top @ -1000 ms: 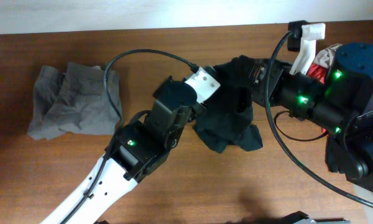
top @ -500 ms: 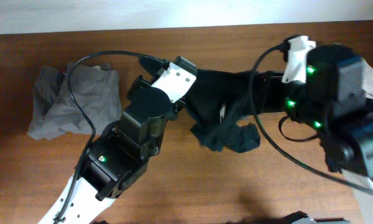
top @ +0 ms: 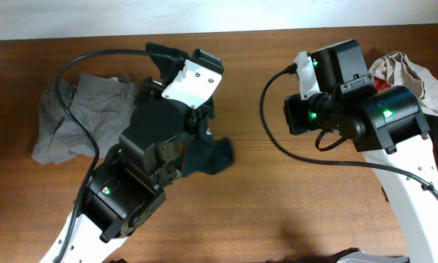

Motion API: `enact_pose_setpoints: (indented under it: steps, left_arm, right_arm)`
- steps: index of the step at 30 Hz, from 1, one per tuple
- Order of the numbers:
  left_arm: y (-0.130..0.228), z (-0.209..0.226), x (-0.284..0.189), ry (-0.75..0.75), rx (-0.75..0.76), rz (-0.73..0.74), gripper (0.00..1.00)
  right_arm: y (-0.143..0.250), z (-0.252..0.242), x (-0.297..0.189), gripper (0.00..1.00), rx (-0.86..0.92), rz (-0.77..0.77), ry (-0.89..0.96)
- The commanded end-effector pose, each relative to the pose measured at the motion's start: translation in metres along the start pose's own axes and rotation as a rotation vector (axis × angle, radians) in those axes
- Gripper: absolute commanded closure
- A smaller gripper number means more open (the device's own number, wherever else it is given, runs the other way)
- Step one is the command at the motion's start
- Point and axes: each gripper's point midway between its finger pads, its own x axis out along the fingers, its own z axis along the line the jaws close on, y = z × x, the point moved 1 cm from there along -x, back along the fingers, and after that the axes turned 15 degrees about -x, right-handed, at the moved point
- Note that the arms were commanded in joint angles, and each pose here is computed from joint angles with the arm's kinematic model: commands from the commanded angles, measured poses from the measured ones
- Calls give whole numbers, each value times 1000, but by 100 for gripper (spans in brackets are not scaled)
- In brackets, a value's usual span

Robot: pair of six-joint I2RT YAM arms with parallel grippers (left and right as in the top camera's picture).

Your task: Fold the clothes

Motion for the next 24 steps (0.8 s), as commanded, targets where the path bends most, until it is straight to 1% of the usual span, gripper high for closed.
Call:
enact_pose_setpoints:
  steps: [1,2,3,5,8,11,13,16,20,24]
  left_arm:
    - [-30,27,-11,-94,-9,-81,100]
    - [-33,29,-12,-96,-16,-90,100]
    - [-40,32,-14,-100,-27,-103,100]
    - [-49,39,-18,-124,-45,-119,100]
    - [-65,52,-26,-157,-76,-148,100]
    - [-84,63,-36,-169,-99,-188,100]
    - [-94,69,-42,-178,-87,-209,100]
    - [-108,79,-50,-198,-54,-235,100]
    - [-122,93,-60,-241,-53,-261,100]
    - [-127,96,-63,-251,-32,-271,100]
  right_arm:
    - [-6,29,4,51,-201,-36,-176]
    - [-8,33,5,49,-220,-43,-201]
    - [-10,38,7,43,-240,-55,-237]
    - [-14,41,11,39,-240,-62,-258]
    - [-21,46,21,39,-245,-76,-306]
    - [-28,63,30,39,-317,-113,-432]
    - [-31,75,36,36,-375,-143,-526]
    - [-34,85,42,33,-424,-172,-606]
    - [-41,101,36,30,-483,-259,-730]
    - [-44,114,22,28,-513,-331,-828]
